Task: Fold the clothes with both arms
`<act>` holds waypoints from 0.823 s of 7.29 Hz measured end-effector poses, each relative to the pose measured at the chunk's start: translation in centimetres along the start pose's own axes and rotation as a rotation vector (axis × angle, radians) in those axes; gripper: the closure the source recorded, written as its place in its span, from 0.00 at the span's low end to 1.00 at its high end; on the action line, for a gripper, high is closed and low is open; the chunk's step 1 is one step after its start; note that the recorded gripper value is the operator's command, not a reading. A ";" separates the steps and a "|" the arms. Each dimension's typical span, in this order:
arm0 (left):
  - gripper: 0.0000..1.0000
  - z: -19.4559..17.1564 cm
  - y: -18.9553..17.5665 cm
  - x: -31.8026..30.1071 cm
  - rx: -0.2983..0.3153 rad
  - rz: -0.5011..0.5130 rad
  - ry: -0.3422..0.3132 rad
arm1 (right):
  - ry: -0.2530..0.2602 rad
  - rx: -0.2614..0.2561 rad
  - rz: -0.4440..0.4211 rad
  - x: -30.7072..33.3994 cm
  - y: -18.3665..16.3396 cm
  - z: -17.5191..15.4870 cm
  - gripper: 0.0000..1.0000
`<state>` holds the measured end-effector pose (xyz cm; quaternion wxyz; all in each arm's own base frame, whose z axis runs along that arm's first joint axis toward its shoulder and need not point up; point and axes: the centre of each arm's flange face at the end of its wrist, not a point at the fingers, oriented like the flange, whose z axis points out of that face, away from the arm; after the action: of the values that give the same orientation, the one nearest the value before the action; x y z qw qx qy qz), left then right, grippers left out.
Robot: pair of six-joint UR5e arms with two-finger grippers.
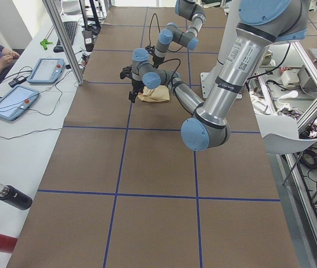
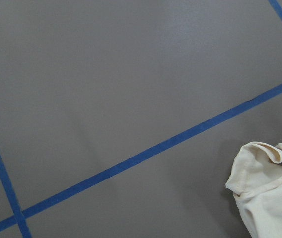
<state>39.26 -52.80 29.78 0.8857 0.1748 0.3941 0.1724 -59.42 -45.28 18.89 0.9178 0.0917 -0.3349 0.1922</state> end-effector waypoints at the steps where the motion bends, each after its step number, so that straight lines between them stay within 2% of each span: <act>1: 0.00 -0.3 0.0 0.1 0.003 0.001 0.002 | -0.004 0.032 0.014 -0.2 -3.6 1.4 1.00; 3: 0.00 -0.7 0.3 0.2 0.007 0.000 0.007 | -0.009 0.080 0.022 -1.8 -10.3 2.8 0.98; 4: 0.00 -0.9 0.4 0.2 0.008 -0.003 0.009 | -0.026 0.079 0.018 -2.5 -11.9 2.2 0.49; 5: 0.00 -0.9 0.5 0.2 0.008 -0.005 0.009 | -0.050 0.048 0.016 -3.0 -12.1 1.2 0.24; 6: 0.00 -0.9 0.6 0.2 0.008 -0.007 0.009 | -0.056 0.007 0.011 -3.1 -11.1 0.1 0.20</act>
<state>38.60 -52.07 29.38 0.8838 0.1761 0.3993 0.1687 -57.08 -56.27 16.47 0.9068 0.0984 -0.3602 0.1956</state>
